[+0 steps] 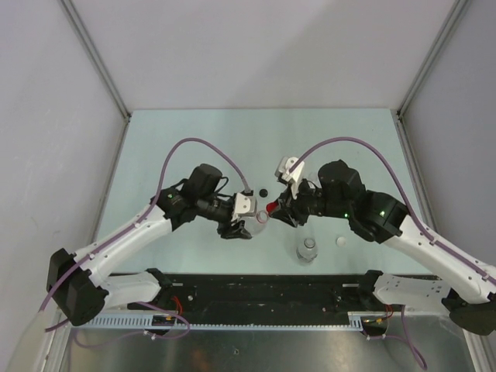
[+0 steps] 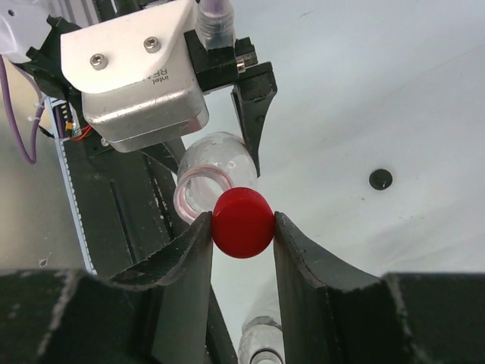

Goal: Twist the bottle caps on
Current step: Screw the bottle cap onto the plastic bottle.

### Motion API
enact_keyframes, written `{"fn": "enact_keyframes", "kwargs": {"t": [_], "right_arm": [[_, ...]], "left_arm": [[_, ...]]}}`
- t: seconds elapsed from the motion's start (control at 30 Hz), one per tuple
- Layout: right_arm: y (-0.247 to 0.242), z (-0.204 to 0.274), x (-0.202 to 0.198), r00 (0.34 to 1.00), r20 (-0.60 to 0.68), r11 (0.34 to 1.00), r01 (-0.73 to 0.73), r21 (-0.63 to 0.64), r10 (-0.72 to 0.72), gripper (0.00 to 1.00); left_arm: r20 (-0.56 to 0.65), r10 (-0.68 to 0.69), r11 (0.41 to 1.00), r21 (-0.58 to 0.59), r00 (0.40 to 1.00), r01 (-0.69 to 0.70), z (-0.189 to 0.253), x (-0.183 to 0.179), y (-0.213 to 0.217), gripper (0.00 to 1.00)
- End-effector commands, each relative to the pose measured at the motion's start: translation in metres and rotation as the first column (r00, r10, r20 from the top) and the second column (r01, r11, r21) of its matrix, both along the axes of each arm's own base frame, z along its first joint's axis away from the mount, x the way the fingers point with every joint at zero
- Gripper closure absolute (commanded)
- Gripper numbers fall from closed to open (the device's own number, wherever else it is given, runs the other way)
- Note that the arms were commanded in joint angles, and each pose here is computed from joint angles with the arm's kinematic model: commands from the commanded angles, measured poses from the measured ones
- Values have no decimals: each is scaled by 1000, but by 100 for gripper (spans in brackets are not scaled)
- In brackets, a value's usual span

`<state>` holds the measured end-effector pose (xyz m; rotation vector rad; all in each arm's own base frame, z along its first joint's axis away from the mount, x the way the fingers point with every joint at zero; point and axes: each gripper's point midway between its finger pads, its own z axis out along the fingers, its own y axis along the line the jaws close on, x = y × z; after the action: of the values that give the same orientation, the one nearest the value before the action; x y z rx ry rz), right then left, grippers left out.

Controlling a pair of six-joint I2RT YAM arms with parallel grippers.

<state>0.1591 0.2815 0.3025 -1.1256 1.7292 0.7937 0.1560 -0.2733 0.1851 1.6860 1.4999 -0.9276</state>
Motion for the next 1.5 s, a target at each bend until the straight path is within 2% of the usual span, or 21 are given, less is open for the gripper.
{"fn": "enact_keyframes", "kwargs": {"t": [0.0,0.37,0.73,0.97,1.47], "right_arm": [[10,20,-4,997,48,997,-67,40,65,66],[16,8,-35,972,-24,972,-232,28,233,66],[20,-8,-44,959,-71,960,-278,-29,276,66],[22,-1,-56,945,-62,946,-323,-11,322,66],[11,-8,-67,940,-116,944,-327,-39,321,65]], "left_arm": [[-96,-97,995,-45,991,93,5,-29,-1,43],[-127,-113,994,-17,985,112,-7,-32,1,43],[-145,-141,990,-20,979,140,-7,-36,1,43],[-148,-154,988,-19,977,153,-7,-37,0,44],[-114,-163,987,-18,980,162,-7,-37,3,45]]}}
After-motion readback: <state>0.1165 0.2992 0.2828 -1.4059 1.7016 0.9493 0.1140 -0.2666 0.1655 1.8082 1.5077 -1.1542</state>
